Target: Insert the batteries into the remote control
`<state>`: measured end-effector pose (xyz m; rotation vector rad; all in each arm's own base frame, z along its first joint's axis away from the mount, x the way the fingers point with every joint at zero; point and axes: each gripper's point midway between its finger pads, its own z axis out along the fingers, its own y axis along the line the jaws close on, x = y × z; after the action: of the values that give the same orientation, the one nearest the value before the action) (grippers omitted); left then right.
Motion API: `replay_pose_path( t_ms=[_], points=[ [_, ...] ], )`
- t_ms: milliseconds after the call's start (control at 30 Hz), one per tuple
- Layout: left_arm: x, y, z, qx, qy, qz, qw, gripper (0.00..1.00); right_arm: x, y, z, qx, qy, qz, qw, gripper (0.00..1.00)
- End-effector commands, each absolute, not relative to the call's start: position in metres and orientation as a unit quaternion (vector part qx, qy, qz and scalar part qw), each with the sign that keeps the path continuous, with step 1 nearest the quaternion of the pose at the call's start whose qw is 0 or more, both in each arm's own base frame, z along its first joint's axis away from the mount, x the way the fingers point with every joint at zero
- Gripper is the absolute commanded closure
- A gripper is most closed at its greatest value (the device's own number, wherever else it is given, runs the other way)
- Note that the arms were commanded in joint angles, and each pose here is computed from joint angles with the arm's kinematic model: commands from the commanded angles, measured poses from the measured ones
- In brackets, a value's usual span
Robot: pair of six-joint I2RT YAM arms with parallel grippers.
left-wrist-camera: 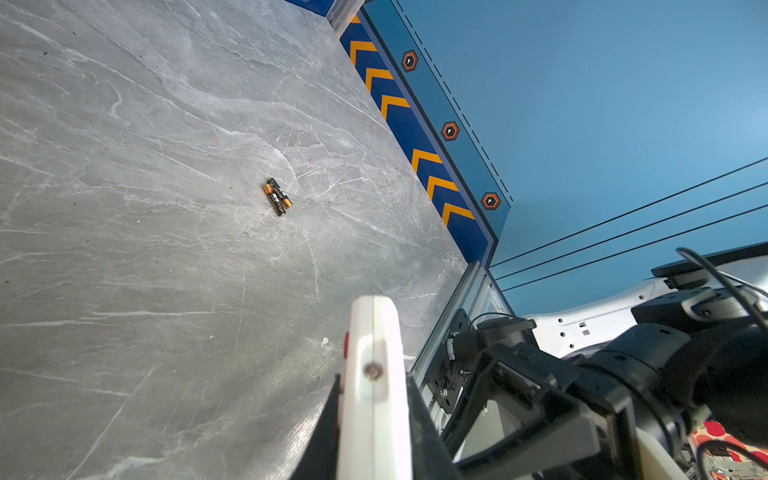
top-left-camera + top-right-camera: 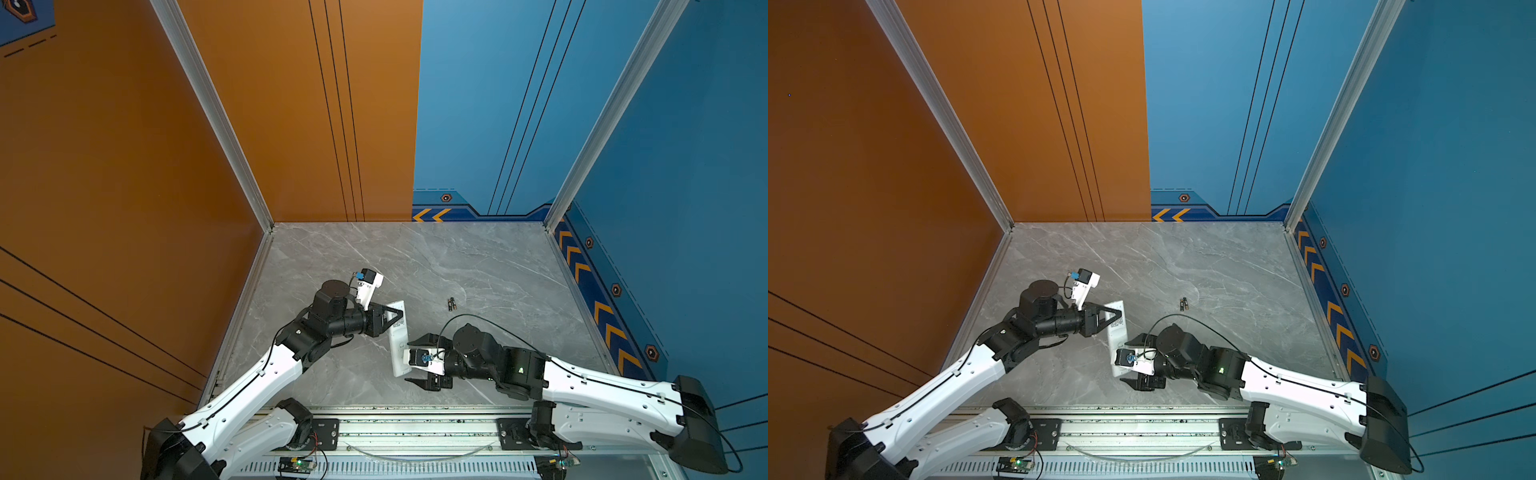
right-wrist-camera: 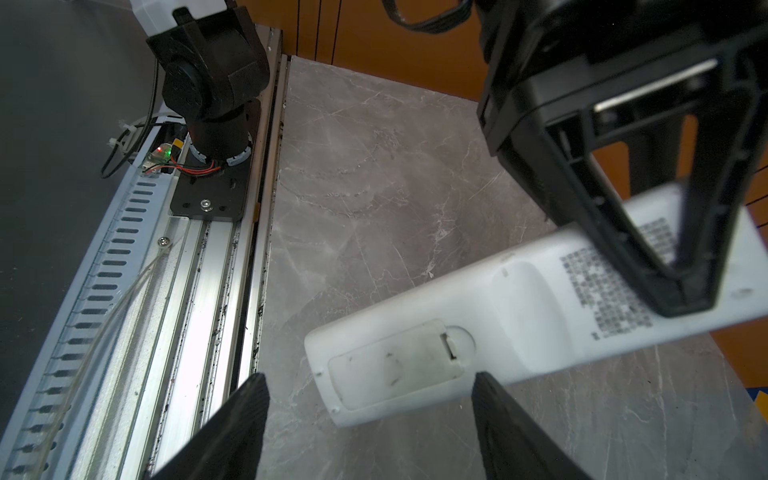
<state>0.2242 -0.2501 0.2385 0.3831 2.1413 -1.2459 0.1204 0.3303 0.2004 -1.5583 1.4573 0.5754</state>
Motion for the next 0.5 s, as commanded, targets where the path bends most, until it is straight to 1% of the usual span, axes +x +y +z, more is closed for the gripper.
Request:
replay_pose_path(
  t_ms=[0, 467],
  points=[
    [0.2198, -0.2547, 0.2539, 0.167, 0.798, -0.484, 0.318, 1.00, 0.1165, 0.3367, 0.2045, -0.644, 0.578, 0.229, 0.446, 0.26],
    [0.2153, -0.2621, 0.2548, 0.181, 0.795, -0.492, 0.306, 1.00, 0.1240, 0.3442, 0.2025, -0.640, 0.578, 0.208, 0.461, 0.28]
  ],
)
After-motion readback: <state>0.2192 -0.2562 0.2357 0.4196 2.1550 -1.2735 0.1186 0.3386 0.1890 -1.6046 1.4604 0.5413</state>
